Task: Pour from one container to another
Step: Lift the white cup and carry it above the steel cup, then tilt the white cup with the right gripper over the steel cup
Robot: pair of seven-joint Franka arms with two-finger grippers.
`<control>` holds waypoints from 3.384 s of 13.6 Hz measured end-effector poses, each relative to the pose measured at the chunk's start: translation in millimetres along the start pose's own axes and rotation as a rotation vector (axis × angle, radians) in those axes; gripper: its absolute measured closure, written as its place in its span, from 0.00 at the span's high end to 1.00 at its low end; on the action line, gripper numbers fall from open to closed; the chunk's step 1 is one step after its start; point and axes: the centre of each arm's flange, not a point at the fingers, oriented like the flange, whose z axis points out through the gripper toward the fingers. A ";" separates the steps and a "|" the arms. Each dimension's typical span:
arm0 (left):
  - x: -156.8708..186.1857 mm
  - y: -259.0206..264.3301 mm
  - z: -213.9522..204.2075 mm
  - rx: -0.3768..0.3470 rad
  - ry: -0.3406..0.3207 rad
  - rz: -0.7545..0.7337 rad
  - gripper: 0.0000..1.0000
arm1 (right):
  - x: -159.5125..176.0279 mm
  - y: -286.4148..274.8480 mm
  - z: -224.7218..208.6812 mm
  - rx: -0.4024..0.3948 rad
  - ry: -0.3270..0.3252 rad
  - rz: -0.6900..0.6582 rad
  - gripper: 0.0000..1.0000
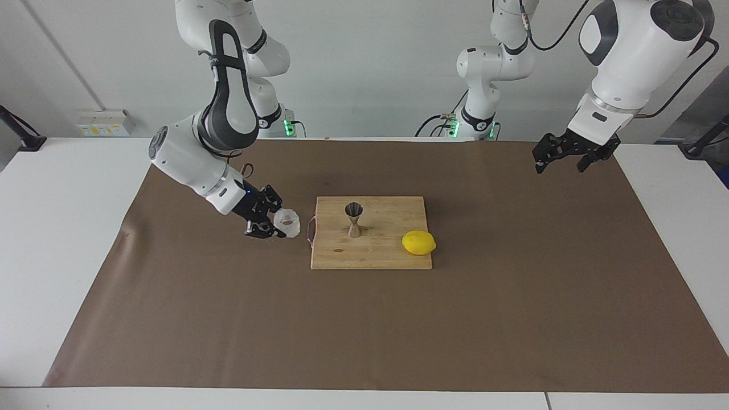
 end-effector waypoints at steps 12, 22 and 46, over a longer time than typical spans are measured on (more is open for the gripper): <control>-0.1 -0.2 -0.3 0.000 0.000 0.000 1.00 | 125.4 -33.2 32.0 -0.010 -0.337 -0.236 0.48; 0.2 -27.1 4.1 -0.001 -0.009 -0.042 1.00 | 186.4 -70.6 58.9 -0.127 -0.587 -0.328 0.48; -0.3 -27.9 4.2 -0.002 -0.010 -0.045 1.00 | 217.2 -115.3 72.2 -0.272 -0.847 -0.608 0.48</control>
